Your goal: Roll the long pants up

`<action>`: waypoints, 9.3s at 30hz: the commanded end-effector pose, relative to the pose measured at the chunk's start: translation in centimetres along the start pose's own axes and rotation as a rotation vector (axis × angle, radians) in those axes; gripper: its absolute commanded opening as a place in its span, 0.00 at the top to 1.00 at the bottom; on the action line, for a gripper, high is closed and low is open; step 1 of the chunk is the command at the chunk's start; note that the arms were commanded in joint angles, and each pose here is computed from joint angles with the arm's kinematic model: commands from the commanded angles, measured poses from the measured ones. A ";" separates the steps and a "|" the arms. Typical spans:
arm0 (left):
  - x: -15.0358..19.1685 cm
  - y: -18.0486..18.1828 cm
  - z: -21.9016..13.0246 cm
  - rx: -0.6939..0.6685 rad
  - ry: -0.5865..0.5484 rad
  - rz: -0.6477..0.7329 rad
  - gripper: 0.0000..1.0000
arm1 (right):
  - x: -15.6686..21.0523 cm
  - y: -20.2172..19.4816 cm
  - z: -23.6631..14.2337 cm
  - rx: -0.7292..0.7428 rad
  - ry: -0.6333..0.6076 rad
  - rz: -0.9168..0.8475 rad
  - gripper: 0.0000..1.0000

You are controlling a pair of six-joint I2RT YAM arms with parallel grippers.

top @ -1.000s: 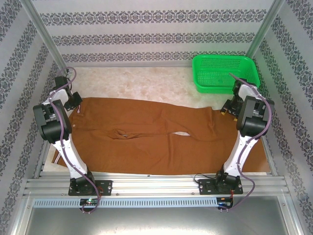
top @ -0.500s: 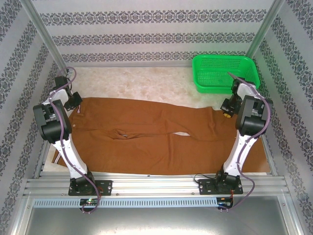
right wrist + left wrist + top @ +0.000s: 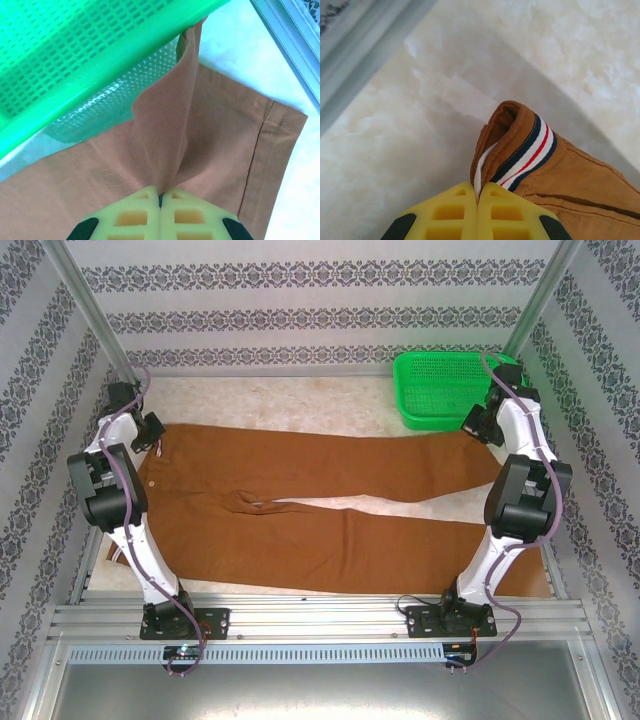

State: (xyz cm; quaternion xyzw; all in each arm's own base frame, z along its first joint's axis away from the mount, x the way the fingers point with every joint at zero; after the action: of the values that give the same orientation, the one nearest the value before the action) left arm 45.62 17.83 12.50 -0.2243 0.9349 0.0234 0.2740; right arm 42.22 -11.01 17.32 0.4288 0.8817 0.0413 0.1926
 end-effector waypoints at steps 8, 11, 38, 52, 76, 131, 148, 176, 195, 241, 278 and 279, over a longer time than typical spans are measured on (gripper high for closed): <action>-6.2 0.1 -9.3 -0.058 -0.207 -0.026 1.00 | 0.1 1.4 -2.9 -0.106 -0.092 0.040 1.00; -6.8 0.4 -10.5 -0.072 -0.241 -0.042 1.00 | -0.1 1.2 -5.2 -0.154 -0.204 0.049 1.00; -0.6 9.4 -14.5 -0.259 -0.400 -0.473 1.00 | 4.6 -10.8 -13.7 0.015 -0.662 0.251 1.00; 12.9 14.6 -17.6 -0.570 -0.538 -1.011 0.86 | 13.8 -21.2 -11.9 0.031 -0.812 0.789 0.78; 6.2 11.4 -26.2 -0.346 -0.646 -0.888 0.69 | 8.4 -7.4 -14.0 -0.203 -0.627 0.184 0.18; 32.6 -28.3 -5.2 0.384 0.705 0.687 1.00 | 27.6 4.3 2.9 0.132 0.552 -0.556 1.00; 23.7 -19.8 -10.3 0.281 0.557 0.533 0.81 | 17.3 0.6 -1.6 0.157 0.194 -0.373 1.00; 27.4 -11.1 -7.8 0.353 0.575 0.092 0.83 | 17.9 -1.6 -2.4 0.390 0.125 -0.639 0.44; 26.5 -6.6 -6.5 0.358 0.539 -0.121 0.97 | 19.9 1.6 -2.5 0.365 0.140 -0.732 0.44; 21.0 -1.6 -12.2 0.164 0.398 -0.198 1.00 | 11.8 -11.9 -4.5 0.421 -0.012 -0.114 0.20; 22.4 0.2 -8.4 0.144 0.423 -0.322 1.00 | 8.7 -5.3 -2.5 0.594 0.005 -0.345 1.00; 22.7 0.9 -8.4 0.143 0.420 -0.363 1.00 | 7.5 -5.5 -3.6 0.580 -0.044 -0.304 1.00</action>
State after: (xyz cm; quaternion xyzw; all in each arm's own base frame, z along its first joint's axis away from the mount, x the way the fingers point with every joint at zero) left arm 25.44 5.86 7.58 -0.3237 0.9269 -0.1661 0.0922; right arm 32.32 -5.36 11.68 0.2760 0.9360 -0.2185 0.0049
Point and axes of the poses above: each hand's point on the last joint's axis, 136 mm out from that joint toward the fingers, its own z axis out along the fingers, its own y axis along the line the jaws close on, x = y × z, the point moved 4 cm from there along -z, back along the fingers, and after that the axes turned 15 degrees about z, right-handed, at the moved point
